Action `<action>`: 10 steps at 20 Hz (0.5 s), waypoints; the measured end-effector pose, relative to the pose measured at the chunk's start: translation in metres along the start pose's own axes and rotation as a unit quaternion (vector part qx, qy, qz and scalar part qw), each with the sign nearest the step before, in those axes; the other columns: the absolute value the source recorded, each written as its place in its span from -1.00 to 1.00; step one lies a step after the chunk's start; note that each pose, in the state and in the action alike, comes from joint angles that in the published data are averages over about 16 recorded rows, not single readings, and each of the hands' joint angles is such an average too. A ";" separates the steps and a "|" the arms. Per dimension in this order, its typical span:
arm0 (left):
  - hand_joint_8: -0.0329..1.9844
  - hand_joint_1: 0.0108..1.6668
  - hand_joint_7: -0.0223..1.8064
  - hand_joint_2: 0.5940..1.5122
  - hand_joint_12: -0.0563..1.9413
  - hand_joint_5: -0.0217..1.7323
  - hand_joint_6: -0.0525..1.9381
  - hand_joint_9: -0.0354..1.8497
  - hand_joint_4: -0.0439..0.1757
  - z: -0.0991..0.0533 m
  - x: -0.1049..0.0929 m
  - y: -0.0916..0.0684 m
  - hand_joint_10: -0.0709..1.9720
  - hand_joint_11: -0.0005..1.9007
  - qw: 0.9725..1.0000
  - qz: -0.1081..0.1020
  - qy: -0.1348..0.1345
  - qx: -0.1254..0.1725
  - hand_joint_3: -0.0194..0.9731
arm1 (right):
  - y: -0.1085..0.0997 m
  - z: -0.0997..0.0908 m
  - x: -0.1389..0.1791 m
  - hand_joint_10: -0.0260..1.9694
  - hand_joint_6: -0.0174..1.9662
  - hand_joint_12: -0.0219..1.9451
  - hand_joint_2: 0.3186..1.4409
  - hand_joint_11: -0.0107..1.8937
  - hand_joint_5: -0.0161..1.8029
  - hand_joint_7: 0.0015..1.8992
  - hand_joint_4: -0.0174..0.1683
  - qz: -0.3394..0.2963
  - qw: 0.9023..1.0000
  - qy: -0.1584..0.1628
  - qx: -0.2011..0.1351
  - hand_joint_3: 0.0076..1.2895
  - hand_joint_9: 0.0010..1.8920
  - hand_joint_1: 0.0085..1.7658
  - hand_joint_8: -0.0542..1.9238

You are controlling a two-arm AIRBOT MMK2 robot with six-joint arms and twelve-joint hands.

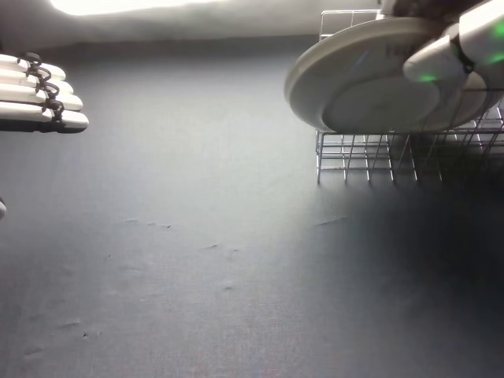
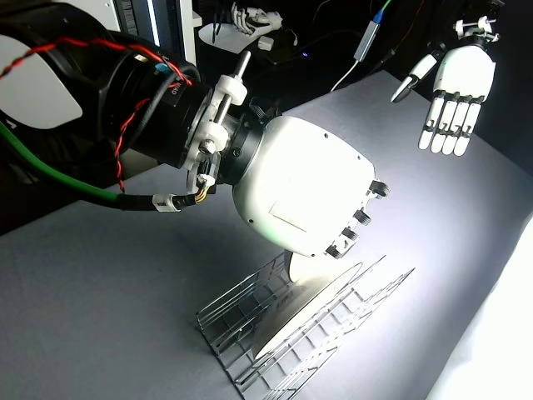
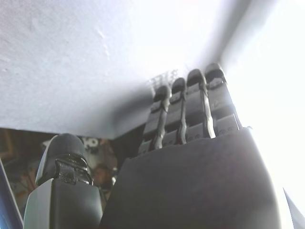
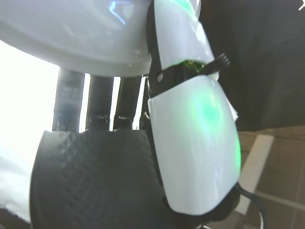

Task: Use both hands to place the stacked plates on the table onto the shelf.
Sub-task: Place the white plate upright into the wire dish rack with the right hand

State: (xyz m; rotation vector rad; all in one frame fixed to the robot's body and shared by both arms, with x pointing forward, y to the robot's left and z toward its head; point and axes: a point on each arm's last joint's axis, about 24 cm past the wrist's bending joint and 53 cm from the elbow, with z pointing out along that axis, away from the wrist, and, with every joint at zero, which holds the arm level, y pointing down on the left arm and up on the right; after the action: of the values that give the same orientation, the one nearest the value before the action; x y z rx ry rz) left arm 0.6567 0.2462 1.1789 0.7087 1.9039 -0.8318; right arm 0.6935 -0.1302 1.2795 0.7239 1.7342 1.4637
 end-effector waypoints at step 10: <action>-0.98 -1.00 -0.95 0.19 -0.94 -0.95 -0.94 -0.95 -0.59 0.002 0.001 -0.001 -0.92 -0.99 1.000 0.000 0.002 0.002 -0.92 | -0.023 -0.002 -0.008 0.06 -0.11 0.37 0.20 -0.03 0.08 0.19 -0.91 -0.041 0.999 -0.004 0.013 -0.99 0.11 0.62 -0.32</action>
State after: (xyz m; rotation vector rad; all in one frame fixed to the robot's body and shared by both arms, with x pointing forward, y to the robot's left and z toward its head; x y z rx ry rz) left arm 0.6562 0.2442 1.1772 0.7127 1.9068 -0.8358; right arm 0.6972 -0.1419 1.2582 0.6630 1.7587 1.3839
